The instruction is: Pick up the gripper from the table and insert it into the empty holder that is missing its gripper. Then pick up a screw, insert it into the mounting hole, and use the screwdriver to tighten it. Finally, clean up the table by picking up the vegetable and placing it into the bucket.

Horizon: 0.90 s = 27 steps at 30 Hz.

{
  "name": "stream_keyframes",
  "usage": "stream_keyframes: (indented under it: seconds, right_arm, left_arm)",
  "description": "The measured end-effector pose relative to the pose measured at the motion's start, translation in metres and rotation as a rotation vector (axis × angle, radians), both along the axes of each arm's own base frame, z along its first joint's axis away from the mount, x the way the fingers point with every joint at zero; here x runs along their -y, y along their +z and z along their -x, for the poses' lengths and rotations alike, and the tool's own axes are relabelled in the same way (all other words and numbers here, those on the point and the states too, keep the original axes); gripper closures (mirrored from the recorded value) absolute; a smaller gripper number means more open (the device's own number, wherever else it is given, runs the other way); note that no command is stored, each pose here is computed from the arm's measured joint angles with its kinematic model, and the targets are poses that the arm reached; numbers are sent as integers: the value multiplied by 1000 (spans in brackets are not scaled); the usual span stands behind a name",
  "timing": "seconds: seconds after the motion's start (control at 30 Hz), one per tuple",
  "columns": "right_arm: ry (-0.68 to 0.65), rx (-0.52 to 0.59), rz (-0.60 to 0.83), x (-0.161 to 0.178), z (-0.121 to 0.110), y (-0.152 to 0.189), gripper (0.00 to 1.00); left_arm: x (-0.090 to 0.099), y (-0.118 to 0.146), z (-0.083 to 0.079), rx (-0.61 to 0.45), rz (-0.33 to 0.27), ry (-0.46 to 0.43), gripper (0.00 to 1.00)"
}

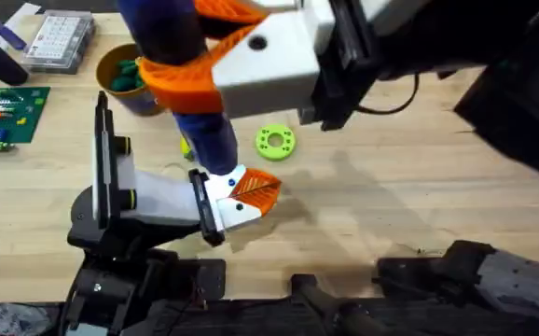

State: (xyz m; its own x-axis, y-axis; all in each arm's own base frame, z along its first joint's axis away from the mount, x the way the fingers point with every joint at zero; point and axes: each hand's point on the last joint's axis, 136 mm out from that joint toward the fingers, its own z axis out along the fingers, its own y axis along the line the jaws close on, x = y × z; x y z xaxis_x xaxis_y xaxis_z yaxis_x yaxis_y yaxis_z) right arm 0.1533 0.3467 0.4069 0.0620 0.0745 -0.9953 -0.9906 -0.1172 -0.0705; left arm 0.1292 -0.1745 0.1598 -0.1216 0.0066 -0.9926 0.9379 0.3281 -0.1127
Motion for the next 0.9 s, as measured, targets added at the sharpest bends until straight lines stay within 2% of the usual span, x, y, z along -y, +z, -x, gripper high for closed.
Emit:
stream_keyframes:
  seconds: [0.2,0.9]
  right_arm:
    - [4,0,-2,0,1,-20,947]
    - [3,29,7,0,1,-28,947]
  left_arm:
    - [0,0,0,0,0,0,982]
    - [0,0,0,0,0,0,982]
